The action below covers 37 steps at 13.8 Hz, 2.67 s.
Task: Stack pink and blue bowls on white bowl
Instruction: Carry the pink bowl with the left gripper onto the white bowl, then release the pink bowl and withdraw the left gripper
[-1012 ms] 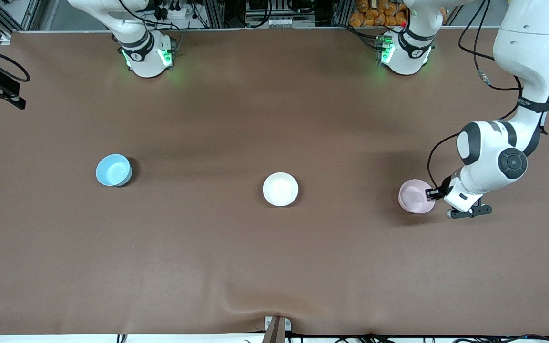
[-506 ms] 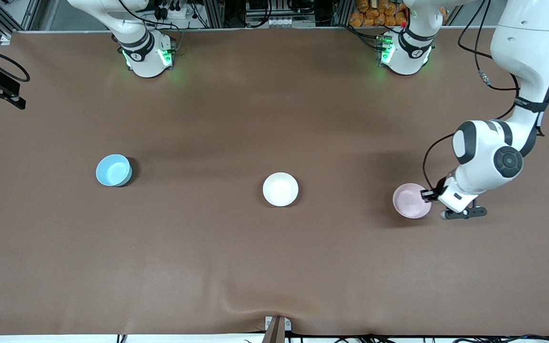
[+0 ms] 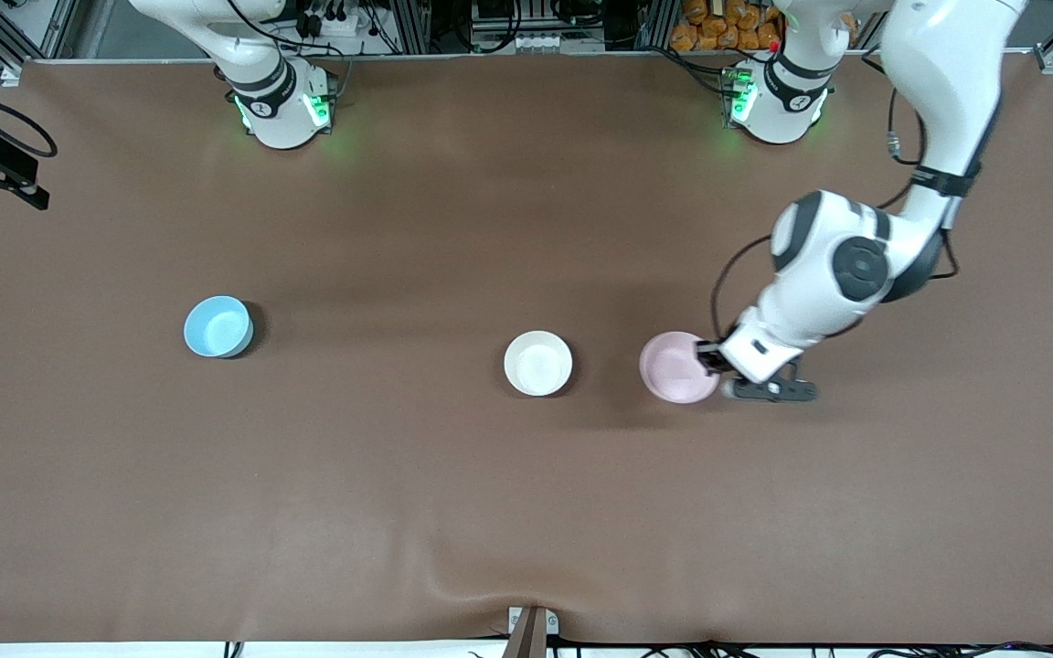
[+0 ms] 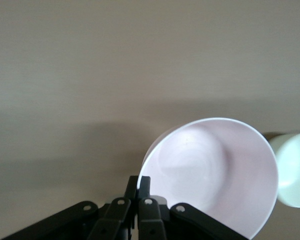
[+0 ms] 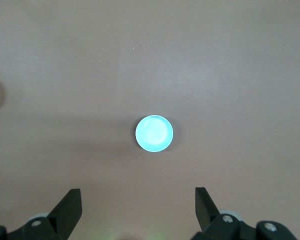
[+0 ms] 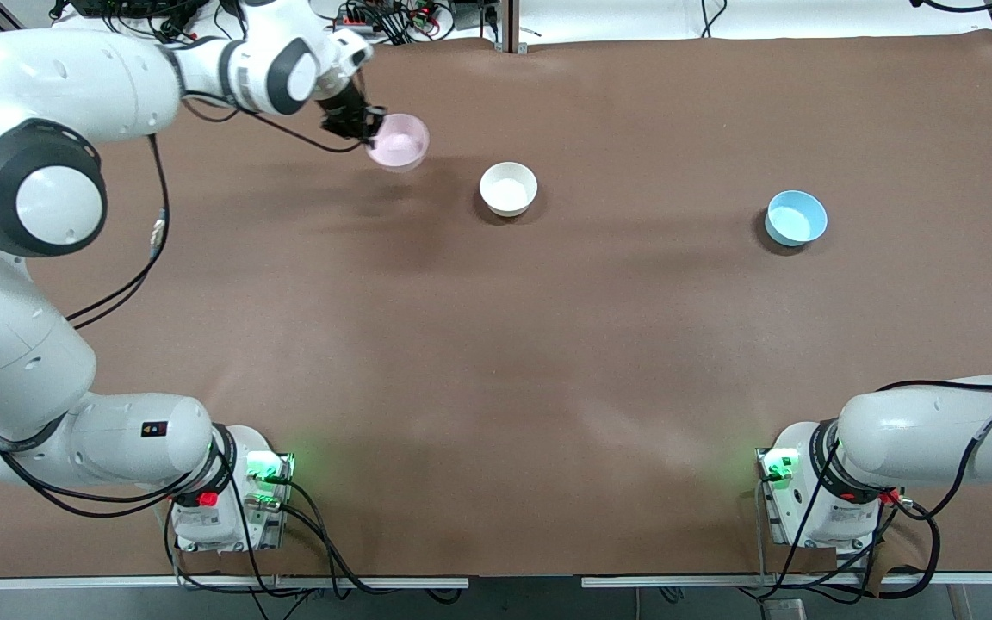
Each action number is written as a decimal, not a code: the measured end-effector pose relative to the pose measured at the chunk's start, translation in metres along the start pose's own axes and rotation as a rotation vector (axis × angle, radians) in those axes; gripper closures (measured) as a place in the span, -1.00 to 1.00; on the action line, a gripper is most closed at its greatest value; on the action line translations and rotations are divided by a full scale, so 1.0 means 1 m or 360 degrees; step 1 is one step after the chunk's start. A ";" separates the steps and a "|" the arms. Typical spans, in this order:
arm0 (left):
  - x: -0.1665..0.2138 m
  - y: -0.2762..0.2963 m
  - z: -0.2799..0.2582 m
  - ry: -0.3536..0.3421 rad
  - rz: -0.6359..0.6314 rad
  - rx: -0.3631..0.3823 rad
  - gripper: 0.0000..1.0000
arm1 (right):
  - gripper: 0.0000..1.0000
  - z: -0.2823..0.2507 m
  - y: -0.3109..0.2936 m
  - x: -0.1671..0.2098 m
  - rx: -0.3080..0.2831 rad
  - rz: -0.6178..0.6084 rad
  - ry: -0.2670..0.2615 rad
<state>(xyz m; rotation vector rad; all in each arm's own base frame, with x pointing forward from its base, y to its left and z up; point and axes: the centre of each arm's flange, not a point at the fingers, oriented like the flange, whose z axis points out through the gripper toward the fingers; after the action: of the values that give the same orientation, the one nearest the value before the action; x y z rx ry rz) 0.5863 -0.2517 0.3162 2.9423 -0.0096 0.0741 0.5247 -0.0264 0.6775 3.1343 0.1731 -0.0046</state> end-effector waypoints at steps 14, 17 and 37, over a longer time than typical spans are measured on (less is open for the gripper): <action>-0.032 0.150 0.097 -0.0177 -0.0152 -0.0098 0.94 | -1.00 0.000 0.000 0.000 0.0000 0.0001 0.0000; -0.030 0.144 0.104 -0.0186 -0.0163 -0.0084 0.94 | -1.00 0.000 0.000 0.000 0.0000 0.0001 0.0000; 0.027 0.048 -0.115 -0.0075 -0.0344 0.0159 -1.00 | -1.00 0.040 0.035 0.020 0.0013 0.0090 -0.0099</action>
<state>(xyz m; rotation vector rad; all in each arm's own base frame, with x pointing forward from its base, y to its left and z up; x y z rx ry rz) 0.6066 -0.2763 0.4393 3.0226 0.3135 -0.0271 0.5485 -0.0593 0.6372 3.1411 0.0843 -0.1028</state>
